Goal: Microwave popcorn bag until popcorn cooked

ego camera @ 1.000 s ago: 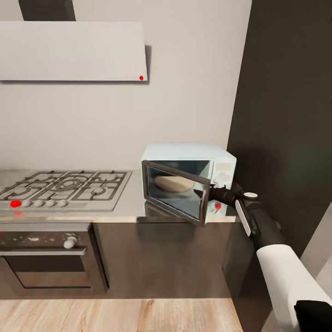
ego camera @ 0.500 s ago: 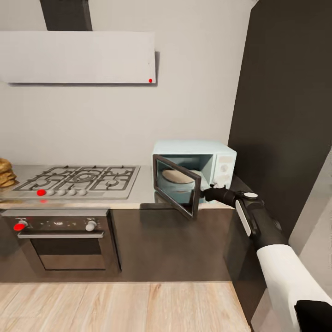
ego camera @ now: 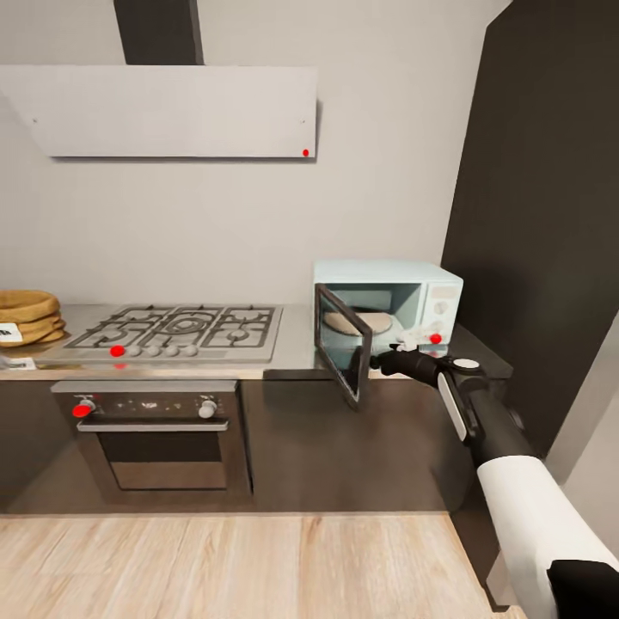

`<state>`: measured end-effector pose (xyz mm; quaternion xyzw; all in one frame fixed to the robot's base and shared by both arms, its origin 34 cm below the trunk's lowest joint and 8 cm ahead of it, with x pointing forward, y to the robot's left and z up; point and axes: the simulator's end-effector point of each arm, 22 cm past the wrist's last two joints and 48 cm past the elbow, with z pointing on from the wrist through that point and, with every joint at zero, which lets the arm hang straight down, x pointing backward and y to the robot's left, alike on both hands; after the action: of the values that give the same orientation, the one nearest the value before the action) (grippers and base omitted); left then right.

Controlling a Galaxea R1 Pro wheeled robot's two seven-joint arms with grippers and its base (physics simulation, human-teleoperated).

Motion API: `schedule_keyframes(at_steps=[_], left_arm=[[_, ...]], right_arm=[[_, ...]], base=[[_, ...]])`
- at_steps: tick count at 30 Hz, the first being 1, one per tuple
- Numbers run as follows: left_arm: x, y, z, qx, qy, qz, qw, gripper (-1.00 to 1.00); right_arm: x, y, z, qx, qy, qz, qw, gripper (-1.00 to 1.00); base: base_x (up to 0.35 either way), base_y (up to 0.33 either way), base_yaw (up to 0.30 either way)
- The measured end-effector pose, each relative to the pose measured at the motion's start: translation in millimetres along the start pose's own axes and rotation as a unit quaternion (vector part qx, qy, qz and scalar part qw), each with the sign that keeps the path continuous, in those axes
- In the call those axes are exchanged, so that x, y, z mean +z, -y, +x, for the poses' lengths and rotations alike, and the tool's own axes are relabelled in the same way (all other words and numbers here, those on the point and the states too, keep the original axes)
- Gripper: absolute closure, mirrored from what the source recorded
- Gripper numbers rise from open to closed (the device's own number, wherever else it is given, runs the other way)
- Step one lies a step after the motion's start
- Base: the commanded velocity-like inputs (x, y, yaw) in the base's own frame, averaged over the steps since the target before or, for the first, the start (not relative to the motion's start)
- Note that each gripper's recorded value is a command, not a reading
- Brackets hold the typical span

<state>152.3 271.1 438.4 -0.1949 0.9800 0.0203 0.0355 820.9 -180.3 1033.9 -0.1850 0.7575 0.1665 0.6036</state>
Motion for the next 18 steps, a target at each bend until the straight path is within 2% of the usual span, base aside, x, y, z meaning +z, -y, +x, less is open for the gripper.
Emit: schedule_keyframes(at_steps=[11, 13, 18], left_arm=[[0.0, 0.0, 0.0, 0.0, 0.0, 0.0, 1.0, -1.0], [0.0, 0.0, 0.2, 0.0, 0.0, 0.0, 1.0, -1.0], [0.0, 0.1, 0.1, 0.0, 0.0, 0.0, 1.0, -1.0]], right_arm=[[-2.0, 7.9, 5.4, 0.002, -0.006, 0.005, 1.0, -1.0], [-3.8, 14.4, 5.6, 0.0, -0.006, 0.015, 0.9999, -1.0], [-3.9, 16.3, 6.7, 0.01, -0.004, 0.014, 0.9998, -1.0]], base=[[0.0, 0.324, 0.0], [0.0, 0.106, 0.0], [0.0, 0.002, 0.0]])
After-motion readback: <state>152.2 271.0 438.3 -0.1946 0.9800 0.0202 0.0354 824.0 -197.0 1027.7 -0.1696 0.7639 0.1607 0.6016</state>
